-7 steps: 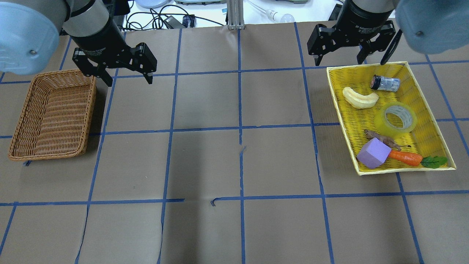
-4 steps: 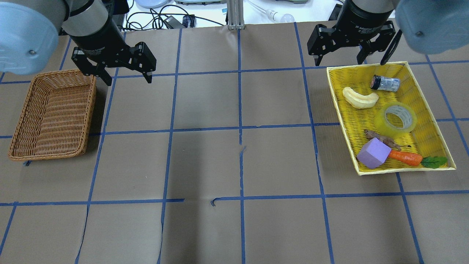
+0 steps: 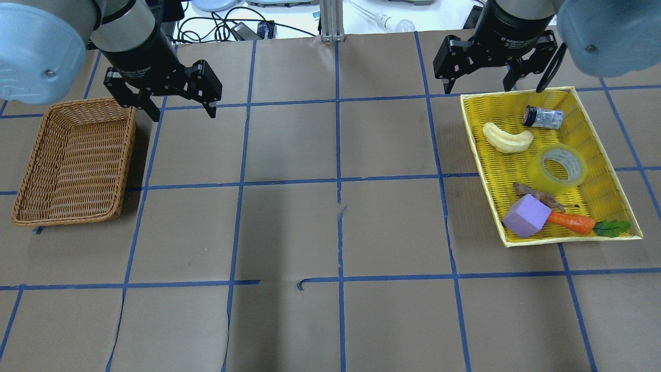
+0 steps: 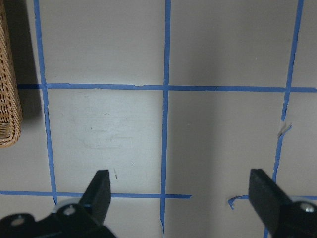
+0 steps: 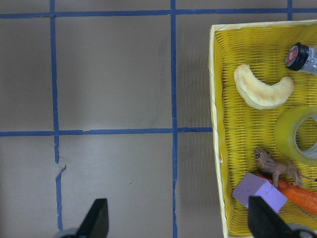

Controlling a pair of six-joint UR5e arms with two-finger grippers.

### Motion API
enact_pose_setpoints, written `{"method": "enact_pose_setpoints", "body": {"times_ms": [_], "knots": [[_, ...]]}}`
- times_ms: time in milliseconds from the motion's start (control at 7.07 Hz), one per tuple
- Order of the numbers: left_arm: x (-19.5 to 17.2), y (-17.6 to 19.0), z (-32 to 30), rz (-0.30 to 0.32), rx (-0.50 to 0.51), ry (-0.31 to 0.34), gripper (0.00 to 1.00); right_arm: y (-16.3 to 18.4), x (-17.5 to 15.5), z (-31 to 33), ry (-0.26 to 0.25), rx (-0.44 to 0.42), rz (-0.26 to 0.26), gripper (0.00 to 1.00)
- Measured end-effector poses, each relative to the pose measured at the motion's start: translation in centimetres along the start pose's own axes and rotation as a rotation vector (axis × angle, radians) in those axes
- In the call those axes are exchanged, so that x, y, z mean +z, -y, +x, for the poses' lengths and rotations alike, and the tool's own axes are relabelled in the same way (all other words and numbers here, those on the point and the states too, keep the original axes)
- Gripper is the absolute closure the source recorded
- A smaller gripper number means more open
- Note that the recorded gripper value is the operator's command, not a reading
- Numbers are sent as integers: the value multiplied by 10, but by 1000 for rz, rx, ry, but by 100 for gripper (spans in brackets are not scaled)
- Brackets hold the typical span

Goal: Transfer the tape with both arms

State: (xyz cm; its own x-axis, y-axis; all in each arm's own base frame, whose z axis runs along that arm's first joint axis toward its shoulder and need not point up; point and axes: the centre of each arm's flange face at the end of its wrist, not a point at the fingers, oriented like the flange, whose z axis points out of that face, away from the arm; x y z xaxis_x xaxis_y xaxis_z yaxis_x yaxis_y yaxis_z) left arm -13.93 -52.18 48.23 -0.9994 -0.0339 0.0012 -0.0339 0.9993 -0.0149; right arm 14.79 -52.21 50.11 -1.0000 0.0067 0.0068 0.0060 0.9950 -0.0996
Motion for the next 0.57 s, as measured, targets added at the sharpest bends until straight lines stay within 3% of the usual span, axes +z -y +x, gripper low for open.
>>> {"method": "enact_pose_setpoints", "body": {"times_ms": [566], "knots": [[2,0,0,-6,1,1,0,0,0,0,0,0,-1,0]]}}
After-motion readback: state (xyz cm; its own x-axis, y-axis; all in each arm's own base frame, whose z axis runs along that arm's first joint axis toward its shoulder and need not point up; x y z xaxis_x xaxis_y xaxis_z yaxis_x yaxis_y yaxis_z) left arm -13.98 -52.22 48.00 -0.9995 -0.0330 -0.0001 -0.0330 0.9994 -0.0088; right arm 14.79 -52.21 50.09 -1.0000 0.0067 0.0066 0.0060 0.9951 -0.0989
